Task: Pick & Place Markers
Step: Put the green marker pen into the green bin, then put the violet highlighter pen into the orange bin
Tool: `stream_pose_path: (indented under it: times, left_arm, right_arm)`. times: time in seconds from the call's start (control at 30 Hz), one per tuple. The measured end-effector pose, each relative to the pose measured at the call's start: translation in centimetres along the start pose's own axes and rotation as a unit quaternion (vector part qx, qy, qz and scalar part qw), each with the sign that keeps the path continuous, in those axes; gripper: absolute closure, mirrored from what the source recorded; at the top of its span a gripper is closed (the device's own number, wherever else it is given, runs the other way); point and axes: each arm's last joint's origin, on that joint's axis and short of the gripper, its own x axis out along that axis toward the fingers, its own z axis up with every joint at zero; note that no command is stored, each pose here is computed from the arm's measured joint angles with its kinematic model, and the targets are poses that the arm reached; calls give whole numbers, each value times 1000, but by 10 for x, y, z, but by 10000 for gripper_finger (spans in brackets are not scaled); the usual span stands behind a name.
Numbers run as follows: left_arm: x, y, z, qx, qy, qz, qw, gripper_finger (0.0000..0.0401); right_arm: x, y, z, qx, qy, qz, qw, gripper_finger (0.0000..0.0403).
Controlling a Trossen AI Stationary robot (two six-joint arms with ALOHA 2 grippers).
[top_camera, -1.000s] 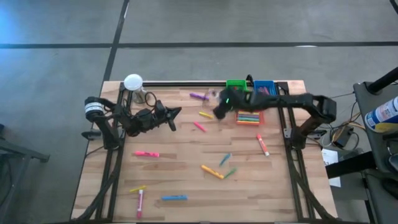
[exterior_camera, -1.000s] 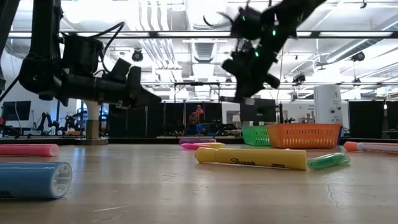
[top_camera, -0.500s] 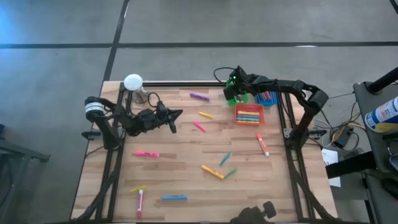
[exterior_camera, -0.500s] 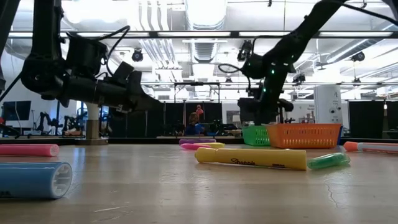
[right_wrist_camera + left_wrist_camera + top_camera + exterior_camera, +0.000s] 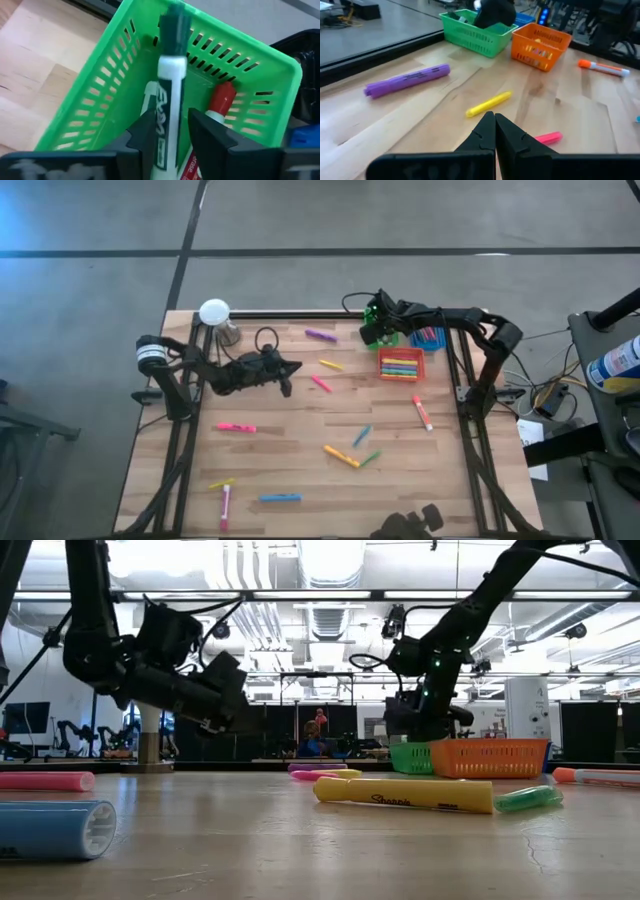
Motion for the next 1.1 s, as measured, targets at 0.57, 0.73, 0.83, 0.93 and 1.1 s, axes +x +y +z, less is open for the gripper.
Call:
stream_pose_path:
  times: [0.57,0.73,0.83,0.93,1.1]
  left_arm:
    - [7,-10,8,-14,-2,-71,997,401]
    - [8,-13,18,-31,-38,-107,993,401]
    - [-3,-17,23,-31,-84,-181,979,401]
    - [-18,-17,25,-29,-131,-229,964,401]
    - [-25,-14,26,-29,-133,-232,963,401]
  right_arm:
    - [-71,31,-18,-85,-102,101,986,299]
    - [-72,53,-26,-92,-125,224,962,343]
    - [-69,62,-25,-98,-135,236,957,353]
    - [-66,71,-18,-112,-155,242,951,350]
    - [-54,84,-6,-136,-157,238,949,319]
